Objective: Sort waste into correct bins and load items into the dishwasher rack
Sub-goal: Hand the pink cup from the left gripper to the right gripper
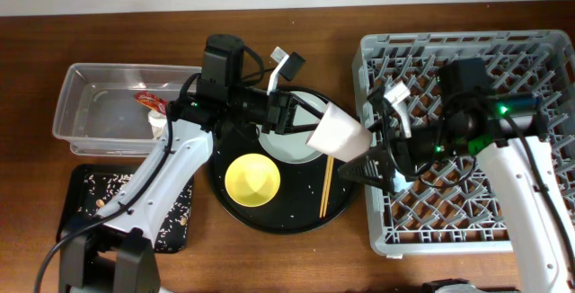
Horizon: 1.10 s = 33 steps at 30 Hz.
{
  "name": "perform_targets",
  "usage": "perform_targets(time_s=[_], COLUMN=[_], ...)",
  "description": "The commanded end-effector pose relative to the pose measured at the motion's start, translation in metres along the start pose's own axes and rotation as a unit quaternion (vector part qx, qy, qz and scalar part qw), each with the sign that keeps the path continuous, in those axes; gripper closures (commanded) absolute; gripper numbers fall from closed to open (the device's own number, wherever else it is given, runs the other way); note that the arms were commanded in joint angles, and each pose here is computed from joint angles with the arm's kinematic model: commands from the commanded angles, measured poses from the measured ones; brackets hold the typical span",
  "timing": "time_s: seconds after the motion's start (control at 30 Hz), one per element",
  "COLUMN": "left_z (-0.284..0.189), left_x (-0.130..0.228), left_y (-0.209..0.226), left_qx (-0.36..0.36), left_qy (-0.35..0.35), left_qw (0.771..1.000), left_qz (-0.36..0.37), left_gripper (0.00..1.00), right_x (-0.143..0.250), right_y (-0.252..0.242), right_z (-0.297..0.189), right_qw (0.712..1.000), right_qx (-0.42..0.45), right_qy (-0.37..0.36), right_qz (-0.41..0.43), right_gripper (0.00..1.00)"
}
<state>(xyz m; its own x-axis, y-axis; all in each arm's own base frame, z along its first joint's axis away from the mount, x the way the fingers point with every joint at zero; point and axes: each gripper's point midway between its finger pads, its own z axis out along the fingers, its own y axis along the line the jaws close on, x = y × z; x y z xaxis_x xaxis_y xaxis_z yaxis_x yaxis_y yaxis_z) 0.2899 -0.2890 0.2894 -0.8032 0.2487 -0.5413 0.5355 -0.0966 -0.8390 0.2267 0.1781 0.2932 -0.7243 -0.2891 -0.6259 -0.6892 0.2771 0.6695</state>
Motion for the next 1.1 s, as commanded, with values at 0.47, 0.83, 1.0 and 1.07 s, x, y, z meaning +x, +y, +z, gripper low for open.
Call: perform_targets(time_s=[0.47, 0.83, 1.0, 1.07], left_z=[0.0, 0.0, 0.0, 0.0], left_x=[-0.002, 0.006, 0.009, 0.009], left_y=[-0.01, -0.006, -0.005, -0.005], left_qx=[0.011, 0.009, 0.008, 0.008], left_qy=[0.004, 0.008, 0.008, 0.008], left_qw=[1.0, 1.0, 1.0, 1.0], left_qz=[0.01, -0.013, -0.019, -0.019], left_gripper=[1.0, 0.89, 0.89, 0.88], right_x=[-0.024, -0.034, -0.036, -0.036], right_y=[0.01, -0.007, -0.015, -0.015], right_z=[0.001, -0.018, -0.027, -0.027], right_qw=[0.995, 0.994, 0.993, 0.993], right_qx=[-0.042, -0.009, 0.004, 0.004], right_qy=[-0.051, -0.083, -0.095, -0.095], right_qz=[-0.069, -0.076, -0.069, -0.07], right_gripper=[0.34, 0.42, 0.42, 0.42])
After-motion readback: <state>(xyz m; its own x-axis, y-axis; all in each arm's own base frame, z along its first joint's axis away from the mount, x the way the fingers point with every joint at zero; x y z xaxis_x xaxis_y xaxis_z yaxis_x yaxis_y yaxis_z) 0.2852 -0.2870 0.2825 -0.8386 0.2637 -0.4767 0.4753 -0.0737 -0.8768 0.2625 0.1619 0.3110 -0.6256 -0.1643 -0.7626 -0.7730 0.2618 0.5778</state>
